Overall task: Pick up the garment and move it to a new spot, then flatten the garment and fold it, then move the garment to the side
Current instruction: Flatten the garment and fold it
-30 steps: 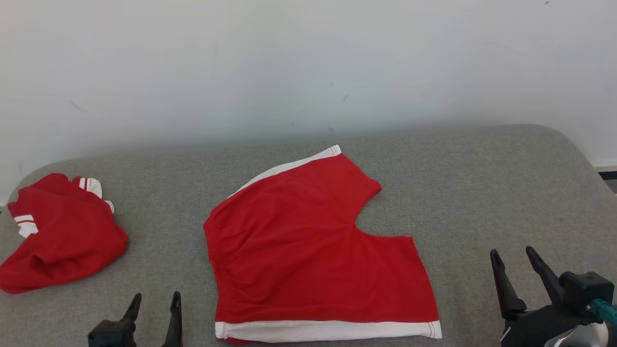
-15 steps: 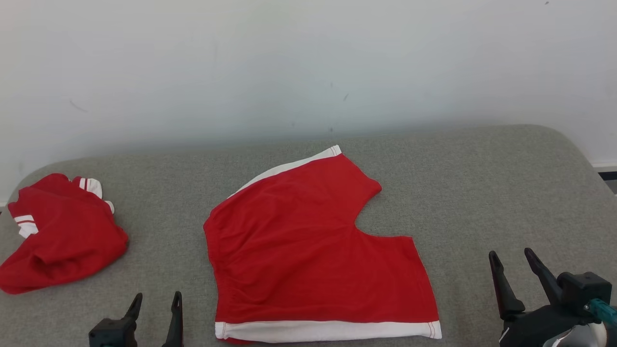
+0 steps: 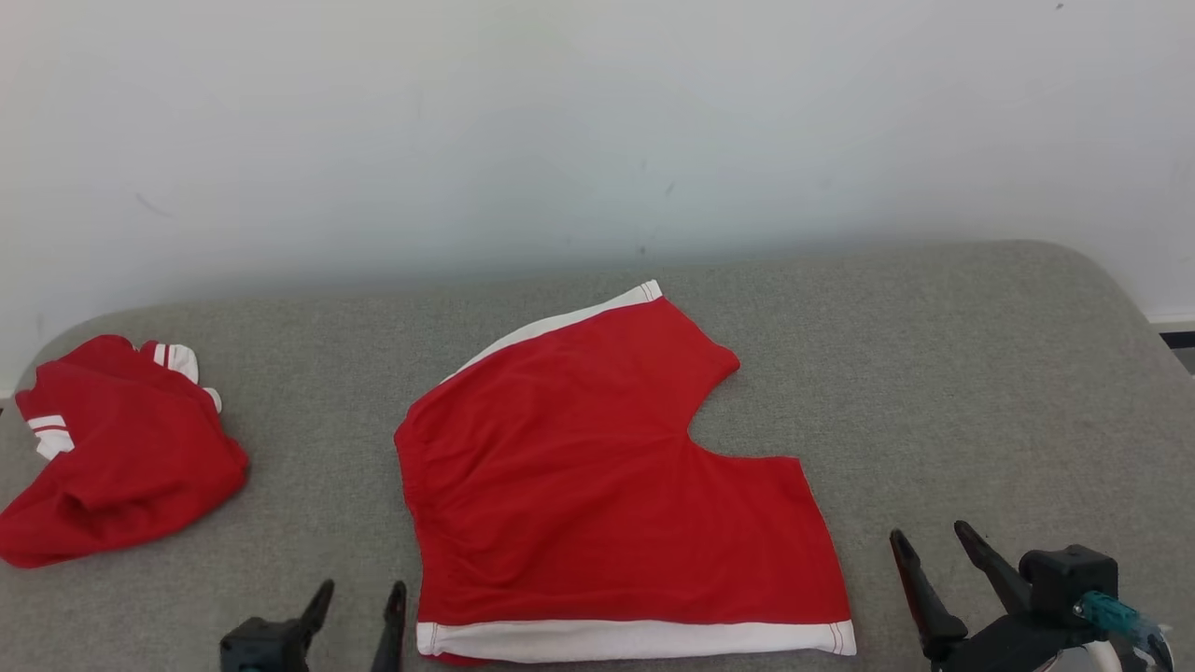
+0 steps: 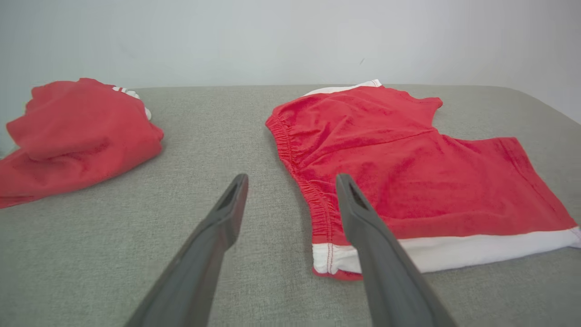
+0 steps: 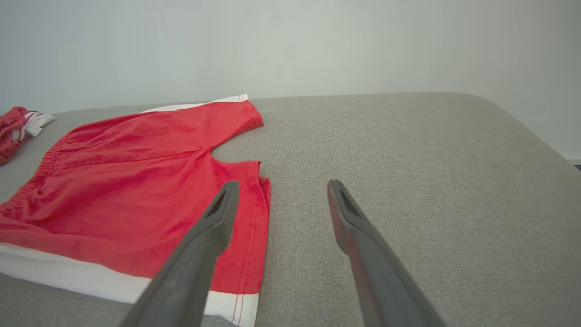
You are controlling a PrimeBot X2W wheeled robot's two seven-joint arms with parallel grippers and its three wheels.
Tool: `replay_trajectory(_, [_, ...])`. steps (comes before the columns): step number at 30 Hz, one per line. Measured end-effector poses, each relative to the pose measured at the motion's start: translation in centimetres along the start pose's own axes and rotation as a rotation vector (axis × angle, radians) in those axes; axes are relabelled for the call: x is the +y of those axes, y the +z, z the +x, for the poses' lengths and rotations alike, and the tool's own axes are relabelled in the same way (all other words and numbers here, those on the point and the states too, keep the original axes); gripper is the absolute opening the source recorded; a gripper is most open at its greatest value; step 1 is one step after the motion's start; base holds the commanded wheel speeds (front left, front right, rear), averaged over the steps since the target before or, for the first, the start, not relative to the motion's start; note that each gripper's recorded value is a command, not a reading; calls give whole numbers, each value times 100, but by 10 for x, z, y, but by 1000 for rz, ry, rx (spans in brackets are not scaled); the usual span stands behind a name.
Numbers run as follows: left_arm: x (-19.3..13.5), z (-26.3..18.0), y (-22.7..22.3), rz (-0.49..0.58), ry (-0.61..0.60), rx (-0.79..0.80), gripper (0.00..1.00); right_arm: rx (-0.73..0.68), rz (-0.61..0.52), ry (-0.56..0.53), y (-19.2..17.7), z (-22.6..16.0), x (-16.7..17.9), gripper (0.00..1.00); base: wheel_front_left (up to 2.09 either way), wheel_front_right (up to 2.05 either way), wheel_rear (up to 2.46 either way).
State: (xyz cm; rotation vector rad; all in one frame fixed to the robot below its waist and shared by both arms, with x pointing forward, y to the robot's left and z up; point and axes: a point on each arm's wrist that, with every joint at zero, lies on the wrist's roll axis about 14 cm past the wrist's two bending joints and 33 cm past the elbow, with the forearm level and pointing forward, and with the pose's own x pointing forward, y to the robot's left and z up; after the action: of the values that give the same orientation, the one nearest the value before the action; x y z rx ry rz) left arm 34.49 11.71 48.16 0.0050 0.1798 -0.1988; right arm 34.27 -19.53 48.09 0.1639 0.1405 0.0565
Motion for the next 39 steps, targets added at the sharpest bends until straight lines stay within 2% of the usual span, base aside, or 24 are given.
replay_trajectory(6, [-27,0,-29,-50,-103,111,100,134,3,42,-30,-1,10,100,0,0,0])
replay_trajectory(14, [-37,7,-62,-61,-157,249,100,318,3,66,-75,-6,18,100,0,0,0])
replay_trajectory(32, [-39,20,-97,-133,-154,395,100,483,49,90,-115,1,41,100,0,0,0])
replay_trajectory(33, [-39,21,-98,-132,-154,398,100,485,50,89,-116,2,41,99,0,0,0])
replay_trajectory(34, [-39,22,-99,-133,-155,402,100,487,52,88,-116,3,41,69,0,0,0])
replay_trajectory(35, [-40,22,-101,-132,-158,410,55,491,57,87,-117,4,42,24,0,0,0])
replay_trajectory(36, [-41,22,-102,-131,-163,414,32,493,61,88,-118,4,43,7,0,0,0])
replay_trajectory(37, [-41,24,-102,-129,-164,412,0,494,62,92,-118,6,44,0,0,0,0])
replay_trajectory(39, [-41,25,-103,-126,-165,417,0,498,64,93,-119,6,44,0,0,0,0])
